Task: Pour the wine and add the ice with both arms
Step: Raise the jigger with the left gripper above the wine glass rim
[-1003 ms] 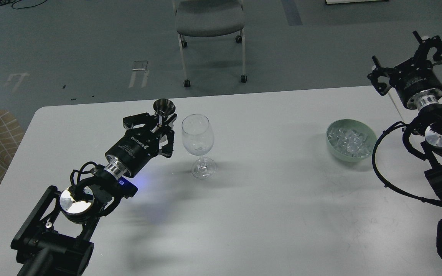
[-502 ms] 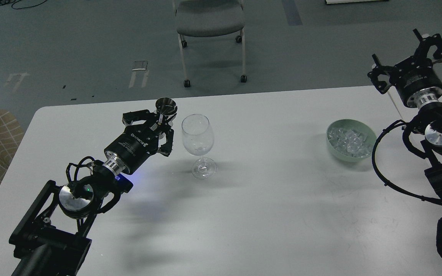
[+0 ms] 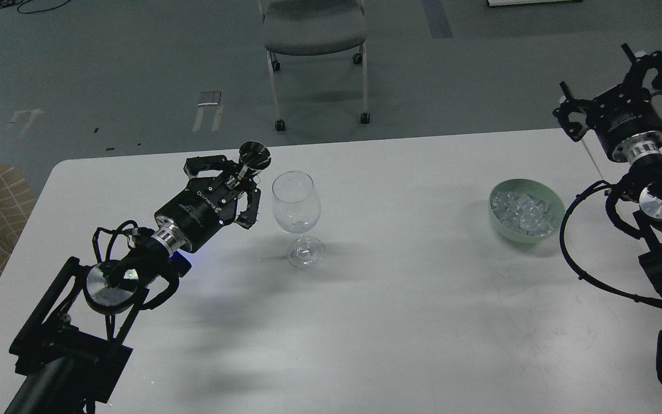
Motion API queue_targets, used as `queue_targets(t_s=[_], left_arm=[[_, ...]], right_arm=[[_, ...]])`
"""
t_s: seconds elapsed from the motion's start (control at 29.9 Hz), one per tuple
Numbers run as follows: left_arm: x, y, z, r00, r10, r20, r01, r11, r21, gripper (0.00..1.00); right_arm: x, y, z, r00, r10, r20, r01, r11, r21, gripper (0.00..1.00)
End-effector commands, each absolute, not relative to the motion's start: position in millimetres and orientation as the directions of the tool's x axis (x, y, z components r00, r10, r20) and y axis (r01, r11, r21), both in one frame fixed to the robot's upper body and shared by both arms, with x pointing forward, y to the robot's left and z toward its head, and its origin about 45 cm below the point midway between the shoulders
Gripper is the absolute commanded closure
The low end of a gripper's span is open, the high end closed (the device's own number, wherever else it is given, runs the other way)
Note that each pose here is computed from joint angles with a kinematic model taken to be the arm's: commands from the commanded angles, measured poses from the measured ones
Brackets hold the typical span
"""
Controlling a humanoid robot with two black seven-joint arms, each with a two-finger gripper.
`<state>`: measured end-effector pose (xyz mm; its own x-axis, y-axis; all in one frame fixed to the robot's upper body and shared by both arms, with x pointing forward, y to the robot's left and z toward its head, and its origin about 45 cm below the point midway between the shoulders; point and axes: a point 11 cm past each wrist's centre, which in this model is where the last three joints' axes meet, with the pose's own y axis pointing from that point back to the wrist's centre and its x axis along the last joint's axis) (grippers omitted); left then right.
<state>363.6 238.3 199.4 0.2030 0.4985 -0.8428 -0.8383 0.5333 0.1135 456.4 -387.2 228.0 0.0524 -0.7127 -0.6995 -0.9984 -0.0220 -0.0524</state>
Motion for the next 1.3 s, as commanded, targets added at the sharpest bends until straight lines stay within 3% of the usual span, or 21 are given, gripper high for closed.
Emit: queue_targets(t_s=[0.0, 1.27], left_arm=[[364.3, 239.2, 202.7, 0.232, 0.527, -0.818, -0.832, 0.542, 0.113, 1.00], [373.8, 234.5, 229.7, 0.431, 0.682, -0.592, -0.794, 0.598, 0.111, 1.00]], right_arm=[[457.0, -387.1, 228.8, 0.053, -0.713, -0.699, -0.998, -0.022, -0.054, 0.00], [457.3, -387.0, 229.1, 0.055, -0.713, -0.699, -0.998, -0.024, -0.054, 0.00]])
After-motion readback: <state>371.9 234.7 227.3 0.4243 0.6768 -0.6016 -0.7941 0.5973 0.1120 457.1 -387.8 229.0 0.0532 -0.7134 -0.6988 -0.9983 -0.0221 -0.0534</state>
